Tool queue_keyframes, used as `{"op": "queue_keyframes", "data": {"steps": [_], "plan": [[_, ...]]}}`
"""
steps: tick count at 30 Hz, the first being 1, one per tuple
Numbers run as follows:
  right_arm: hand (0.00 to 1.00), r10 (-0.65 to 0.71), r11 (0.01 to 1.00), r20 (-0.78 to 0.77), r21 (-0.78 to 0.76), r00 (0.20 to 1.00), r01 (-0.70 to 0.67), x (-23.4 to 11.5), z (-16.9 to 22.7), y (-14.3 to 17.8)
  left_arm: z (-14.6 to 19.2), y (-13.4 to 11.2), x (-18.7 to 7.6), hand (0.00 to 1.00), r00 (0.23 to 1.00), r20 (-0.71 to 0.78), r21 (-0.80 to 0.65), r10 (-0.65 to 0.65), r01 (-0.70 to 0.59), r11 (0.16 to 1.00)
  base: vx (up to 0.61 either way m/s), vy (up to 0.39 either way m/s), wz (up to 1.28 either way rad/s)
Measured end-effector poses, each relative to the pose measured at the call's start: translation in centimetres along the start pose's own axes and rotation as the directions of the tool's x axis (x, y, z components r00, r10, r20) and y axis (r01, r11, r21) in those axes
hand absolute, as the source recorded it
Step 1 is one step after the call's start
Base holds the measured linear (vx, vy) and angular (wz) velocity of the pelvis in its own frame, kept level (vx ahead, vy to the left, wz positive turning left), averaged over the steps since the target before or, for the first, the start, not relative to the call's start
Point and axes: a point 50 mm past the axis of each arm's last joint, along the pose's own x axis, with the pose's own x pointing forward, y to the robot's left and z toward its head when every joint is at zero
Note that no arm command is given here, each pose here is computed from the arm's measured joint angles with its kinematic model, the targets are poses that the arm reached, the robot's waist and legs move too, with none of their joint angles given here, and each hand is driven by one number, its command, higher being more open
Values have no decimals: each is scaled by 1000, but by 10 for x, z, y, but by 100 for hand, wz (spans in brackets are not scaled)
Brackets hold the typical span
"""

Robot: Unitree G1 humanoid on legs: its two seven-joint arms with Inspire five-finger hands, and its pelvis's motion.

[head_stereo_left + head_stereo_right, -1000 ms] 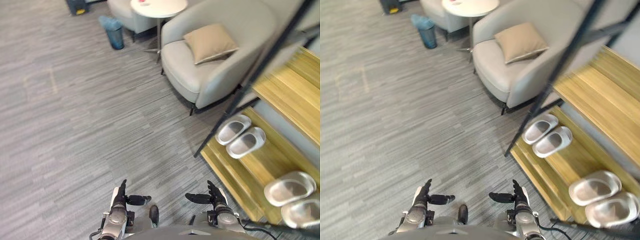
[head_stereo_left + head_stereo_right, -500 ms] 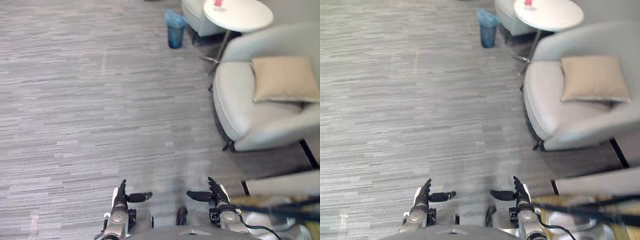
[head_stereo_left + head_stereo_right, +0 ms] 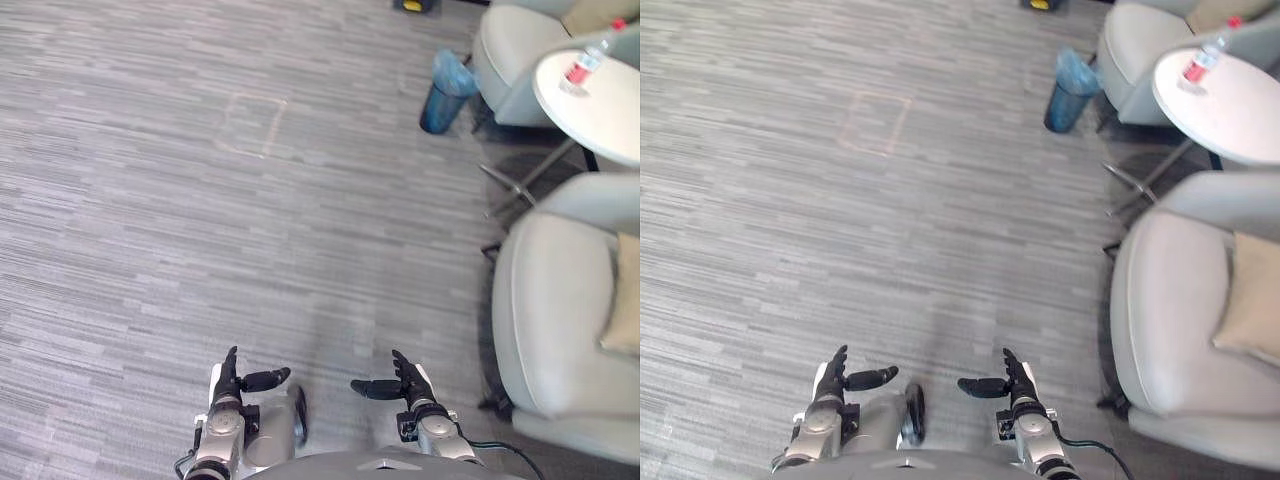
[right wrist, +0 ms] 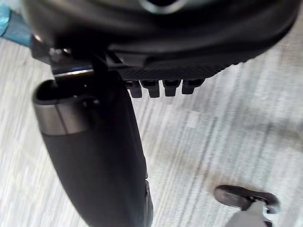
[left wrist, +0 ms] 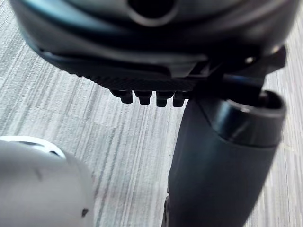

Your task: Organize the slippers on the shoe rack

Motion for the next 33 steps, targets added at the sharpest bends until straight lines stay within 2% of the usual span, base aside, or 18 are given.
{"op": "queue_keyframes", "data": {"steps": [6, 14, 18, 21, 24, 29, 33], "plan": [[100, 17, 1000, 96, -26, 995, -15, -1, 17, 2, -7, -4, -2, 100, 1000, -21, 22, -18, 18, 1000, 646, -236, 99], [100, -20, 1000, 73, 6, 997, 20, -7, 9, -4, 2, -30, -8, 100, 997, 8, -43, -82, 82, 996, 537, -226, 61], [100, 17, 999, 65, 44, 998, -20, -10, 7, 14, 13, -27, -6, 100, 997, 51, -70, -61, 64, 995, 481, -44, 8], [100, 16, 998, 50, 68, 999, -19, -10, 5, 16, 22, -28, -4, 100, 995, 85, -77, -60, 67, 995, 596, 160, -12], [100, 30, 996, 0, 79, 1000, -30, -12, -6, 23, 29, -16, 0, 100, 993, 115, -63, -27, 35, 997, 644, 200, 14], [100, 33, 998, -28, 60, 999, -31, -9, -9, 21, 3, 1, 0, 100, 1000, 18, 6, -4, 4, 1000, 591, 182, -18], [100, 43, 999, 26, 17, 999, -44, -5, 5, 19, -3, -3, -2, 100, 1000, -5, 35, -24, 24, 999, 474, 31, -17]]}}
